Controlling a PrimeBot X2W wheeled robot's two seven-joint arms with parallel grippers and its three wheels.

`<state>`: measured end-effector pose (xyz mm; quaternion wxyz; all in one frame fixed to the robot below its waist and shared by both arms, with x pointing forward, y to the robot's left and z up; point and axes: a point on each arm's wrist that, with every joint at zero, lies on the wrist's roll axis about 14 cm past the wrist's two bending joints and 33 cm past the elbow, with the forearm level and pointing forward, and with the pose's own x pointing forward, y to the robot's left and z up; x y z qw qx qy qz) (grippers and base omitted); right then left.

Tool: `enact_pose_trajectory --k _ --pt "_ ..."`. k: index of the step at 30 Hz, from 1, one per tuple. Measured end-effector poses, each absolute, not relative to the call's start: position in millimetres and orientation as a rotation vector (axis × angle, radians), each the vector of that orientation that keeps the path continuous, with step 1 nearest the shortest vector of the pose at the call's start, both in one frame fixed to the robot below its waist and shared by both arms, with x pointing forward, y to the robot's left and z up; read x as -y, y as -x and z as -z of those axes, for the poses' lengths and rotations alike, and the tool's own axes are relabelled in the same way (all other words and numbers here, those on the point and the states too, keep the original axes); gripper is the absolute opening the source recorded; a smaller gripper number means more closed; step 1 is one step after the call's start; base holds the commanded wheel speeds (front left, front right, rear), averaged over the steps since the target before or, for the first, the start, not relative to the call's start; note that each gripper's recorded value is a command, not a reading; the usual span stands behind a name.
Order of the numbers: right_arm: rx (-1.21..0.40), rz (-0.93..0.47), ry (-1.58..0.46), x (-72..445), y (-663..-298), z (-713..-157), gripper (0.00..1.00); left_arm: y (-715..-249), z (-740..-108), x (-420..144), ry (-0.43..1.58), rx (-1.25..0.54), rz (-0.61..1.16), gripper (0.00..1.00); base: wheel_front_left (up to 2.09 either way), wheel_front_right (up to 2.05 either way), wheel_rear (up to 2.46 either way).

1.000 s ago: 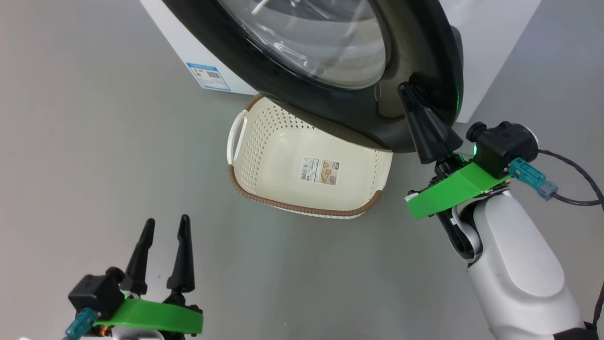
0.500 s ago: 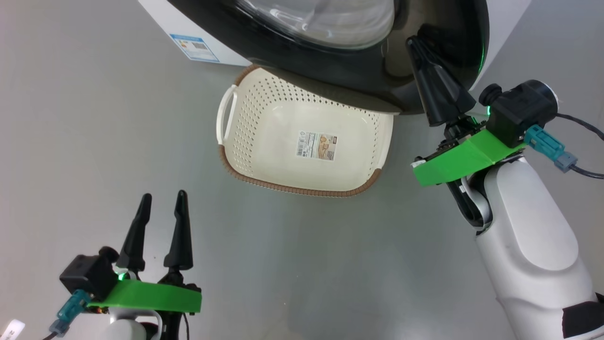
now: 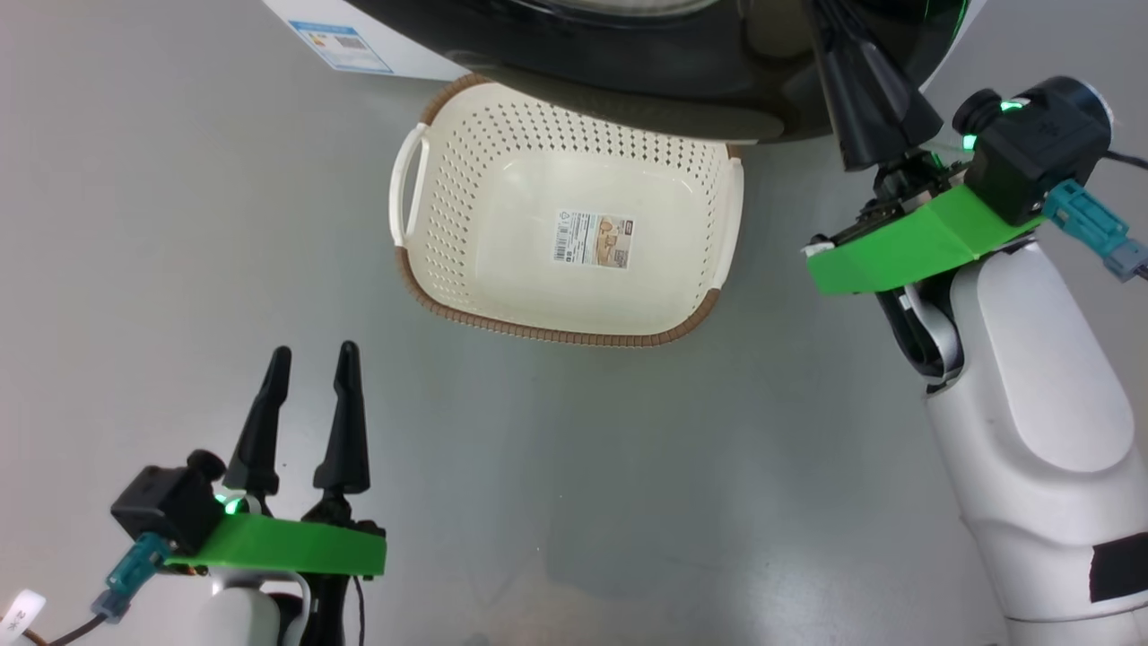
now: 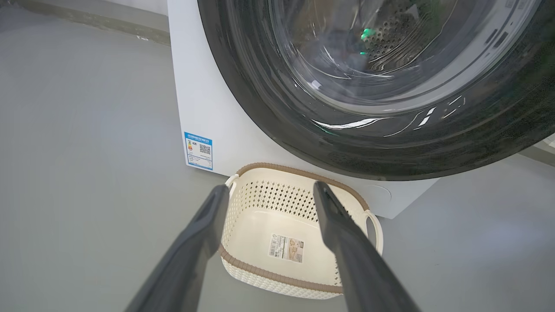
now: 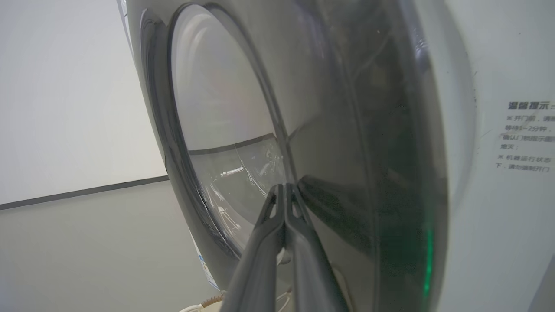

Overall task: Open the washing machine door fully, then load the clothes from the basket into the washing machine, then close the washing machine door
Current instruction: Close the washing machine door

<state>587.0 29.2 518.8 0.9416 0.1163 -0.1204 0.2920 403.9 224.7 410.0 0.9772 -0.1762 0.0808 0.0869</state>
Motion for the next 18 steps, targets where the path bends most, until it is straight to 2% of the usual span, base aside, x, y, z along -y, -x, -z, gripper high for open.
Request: enact_pose_trajectory --k 18 --pt "0.342 -0.601 -0.152 -27.2 -618.1 -537.7 0.00 -410.9 -400.1 -220.0 0.339 -0.189 -0.147 1.00 0.00 0.00 0.00"
